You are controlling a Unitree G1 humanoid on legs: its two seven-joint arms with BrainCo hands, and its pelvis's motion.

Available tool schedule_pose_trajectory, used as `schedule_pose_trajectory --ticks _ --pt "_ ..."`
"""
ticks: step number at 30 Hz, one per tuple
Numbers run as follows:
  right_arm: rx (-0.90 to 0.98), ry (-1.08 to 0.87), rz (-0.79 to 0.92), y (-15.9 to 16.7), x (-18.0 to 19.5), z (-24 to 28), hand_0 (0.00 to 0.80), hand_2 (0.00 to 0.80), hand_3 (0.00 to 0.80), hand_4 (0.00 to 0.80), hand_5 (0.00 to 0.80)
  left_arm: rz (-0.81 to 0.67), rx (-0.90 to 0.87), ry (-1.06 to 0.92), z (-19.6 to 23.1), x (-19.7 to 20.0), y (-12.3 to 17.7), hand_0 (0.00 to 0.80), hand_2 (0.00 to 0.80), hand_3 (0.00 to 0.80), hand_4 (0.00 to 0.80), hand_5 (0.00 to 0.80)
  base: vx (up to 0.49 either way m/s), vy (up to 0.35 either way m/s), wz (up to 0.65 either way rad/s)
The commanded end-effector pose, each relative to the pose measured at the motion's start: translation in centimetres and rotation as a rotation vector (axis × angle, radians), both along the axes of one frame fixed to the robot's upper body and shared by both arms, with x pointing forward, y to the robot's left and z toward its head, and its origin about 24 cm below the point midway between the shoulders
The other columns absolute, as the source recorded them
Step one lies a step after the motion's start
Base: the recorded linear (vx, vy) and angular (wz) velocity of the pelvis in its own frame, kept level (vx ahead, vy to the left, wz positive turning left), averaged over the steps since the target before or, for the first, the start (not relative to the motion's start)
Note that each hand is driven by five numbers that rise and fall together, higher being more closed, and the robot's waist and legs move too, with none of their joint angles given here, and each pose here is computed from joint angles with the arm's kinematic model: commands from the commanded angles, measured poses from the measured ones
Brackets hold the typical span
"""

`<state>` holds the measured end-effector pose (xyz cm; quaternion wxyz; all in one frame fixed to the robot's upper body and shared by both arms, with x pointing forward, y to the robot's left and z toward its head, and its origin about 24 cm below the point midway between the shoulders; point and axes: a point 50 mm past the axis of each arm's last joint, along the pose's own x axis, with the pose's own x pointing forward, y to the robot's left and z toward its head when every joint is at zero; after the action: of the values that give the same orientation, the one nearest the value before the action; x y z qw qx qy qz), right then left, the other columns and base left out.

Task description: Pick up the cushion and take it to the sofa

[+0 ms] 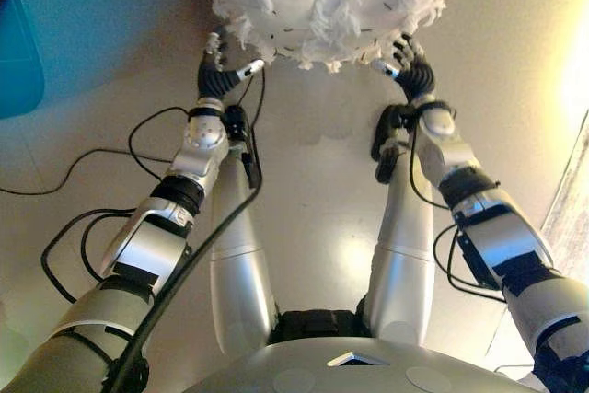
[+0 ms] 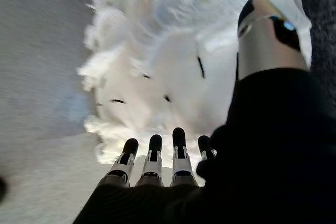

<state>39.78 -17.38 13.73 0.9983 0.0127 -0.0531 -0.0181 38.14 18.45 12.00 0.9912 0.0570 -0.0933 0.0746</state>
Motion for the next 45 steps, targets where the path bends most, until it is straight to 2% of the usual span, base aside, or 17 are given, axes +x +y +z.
schedule_pose_trajectory --ticks 1,4,8,11,19,34,45 --pt "-0.011 -0.015 -0.041 -0.8 -0.2 0.2 0.000 0.000 0.000 0.000 0.000 0.060 -0.060 -0.028 0.9 0.3 0.4 0.000 0.000 0.000 0.000 0.000 -0.010 -0.014 -0.04" --pt "-0.008 -0.015 -0.064 -1.6 0.1 1.0 0.000 0.000 0.000 0.000 0.000 0.103 -0.030 -0.026 1.8 0.6 1.9 0.000 0.000 0.000 0.000 0.000 0.007 -0.014 -0.03" --pt "-0.006 -0.011 -0.105 -3.3 0.3 1.7 0.000 0.000 0.000 0.000 0.000 0.179 -0.080 -0.011 2.9 1.0 4.5 0.000 0.000 0.000 0.000 0.000 0.024 -0.008 -0.08" --pt "0.009 -0.008 -0.137 -4.2 0.4 2.1 0.000 0.000 0.000 0.000 0.000 0.178 -0.065 -0.017 3.6 1.1 5.4 0.000 0.000 0.000 0.000 0.000 0.016 -0.005 -0.04" --pt "0.077 -0.002 -0.179 -6.0 0.5 3.4 0.000 0.000 0.000 0.000 0.000 0.106 -0.098 -0.040 6.3 1.8 5.4 0.000 0.000 0.000 0.000 0.000 0.004 0.001 0.00" --pt "0.061 -0.035 -0.041 -4.6 2.0 8.2 0.000 0.000 0.000 0.000 0.000 -0.035 -0.132 -0.031 11.2 3.4 3.7 0.000 0.000 0.000 0.000 0.000 0.015 0.000 0.01" --pt "-0.090 -0.036 -0.016 -2.8 2.8 11.9 0.000 0.000 0.000 0.000 0.000 -0.024 -0.119 0.038 13.0 4.1 3.7 0.000 0.000 0.000 0.000 0.000 0.000 0.000 0.00"
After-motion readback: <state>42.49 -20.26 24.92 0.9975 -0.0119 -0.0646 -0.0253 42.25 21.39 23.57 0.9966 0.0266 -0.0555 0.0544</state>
